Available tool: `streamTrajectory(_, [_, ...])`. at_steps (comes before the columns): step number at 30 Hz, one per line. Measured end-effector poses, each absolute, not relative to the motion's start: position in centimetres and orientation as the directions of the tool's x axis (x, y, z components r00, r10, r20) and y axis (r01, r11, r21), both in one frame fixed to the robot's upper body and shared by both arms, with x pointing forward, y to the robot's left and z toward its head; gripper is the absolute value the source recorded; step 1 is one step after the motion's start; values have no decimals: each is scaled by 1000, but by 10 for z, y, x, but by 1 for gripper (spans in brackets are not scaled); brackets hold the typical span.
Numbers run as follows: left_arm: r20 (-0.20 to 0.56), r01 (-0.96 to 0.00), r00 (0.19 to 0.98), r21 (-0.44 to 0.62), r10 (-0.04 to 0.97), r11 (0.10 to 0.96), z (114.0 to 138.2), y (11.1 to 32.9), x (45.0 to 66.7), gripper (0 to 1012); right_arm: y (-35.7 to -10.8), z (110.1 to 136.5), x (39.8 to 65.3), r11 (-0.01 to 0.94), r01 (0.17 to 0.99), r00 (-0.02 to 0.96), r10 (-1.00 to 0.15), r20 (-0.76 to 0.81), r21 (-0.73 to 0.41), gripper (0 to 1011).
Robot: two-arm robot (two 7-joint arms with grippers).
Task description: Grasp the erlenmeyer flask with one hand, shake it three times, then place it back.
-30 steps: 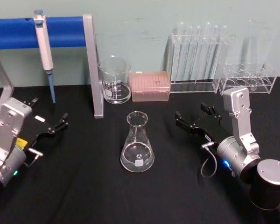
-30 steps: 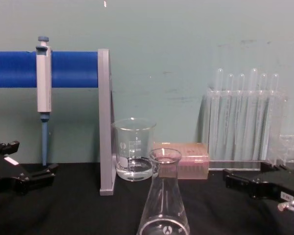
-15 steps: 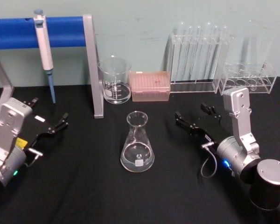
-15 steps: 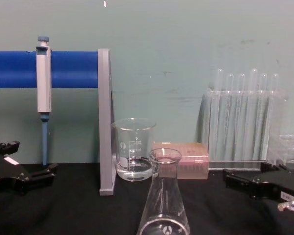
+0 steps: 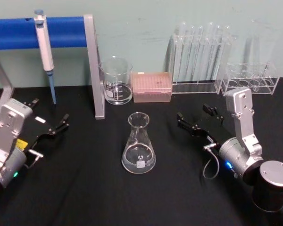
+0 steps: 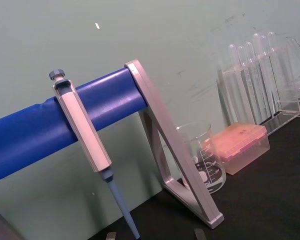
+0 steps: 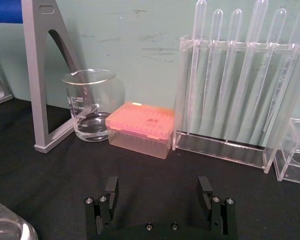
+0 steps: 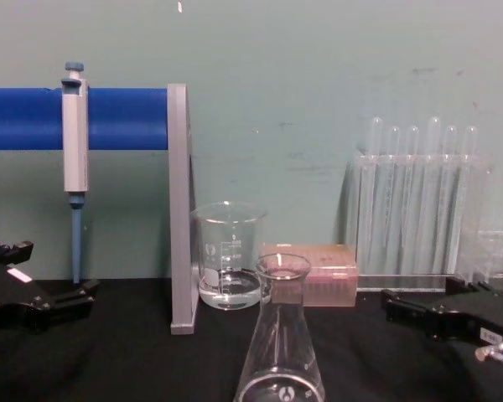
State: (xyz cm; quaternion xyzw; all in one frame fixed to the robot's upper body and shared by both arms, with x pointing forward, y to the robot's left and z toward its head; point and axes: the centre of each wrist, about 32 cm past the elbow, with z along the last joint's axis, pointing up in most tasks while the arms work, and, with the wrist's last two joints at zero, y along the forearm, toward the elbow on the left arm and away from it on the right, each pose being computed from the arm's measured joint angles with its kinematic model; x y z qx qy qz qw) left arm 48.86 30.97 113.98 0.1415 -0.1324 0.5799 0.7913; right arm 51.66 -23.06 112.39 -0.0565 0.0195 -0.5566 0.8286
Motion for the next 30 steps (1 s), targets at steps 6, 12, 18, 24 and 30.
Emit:
streamTrajectory(6, [374, -955, 292, 70, 880, 287, 1140, 310, 489, 1001, -231, 1124, 517, 374, 920, 380, -925, 31, -115, 1000])
streamTrajectory(12, [374, -955, 292, 70, 880, 287, 1140, 310, 489, 1001, -231, 1124, 517, 374, 920, 380, -925, 31, -115, 1000])
streamTrajectory(18, [374, -955, 292, 70, 880, 287, 1140, 310, 489, 1001, -231, 1124, 517, 374, 920, 380, -925, 31, -115, 1000])
streamTrajectory(24, [374, -955, 292, 70, 880, 287, 1140, 310, 489, 1001, -231, 1124, 517, 374, 920, 380, -925, 31, -115, 1000])
streamTrajectory(30, [374, -955, 292, 70, 880, 287, 1140, 310, 489, 1001, -231, 1124, 517, 374, 920, 380, -925, 31, -115, 1000])
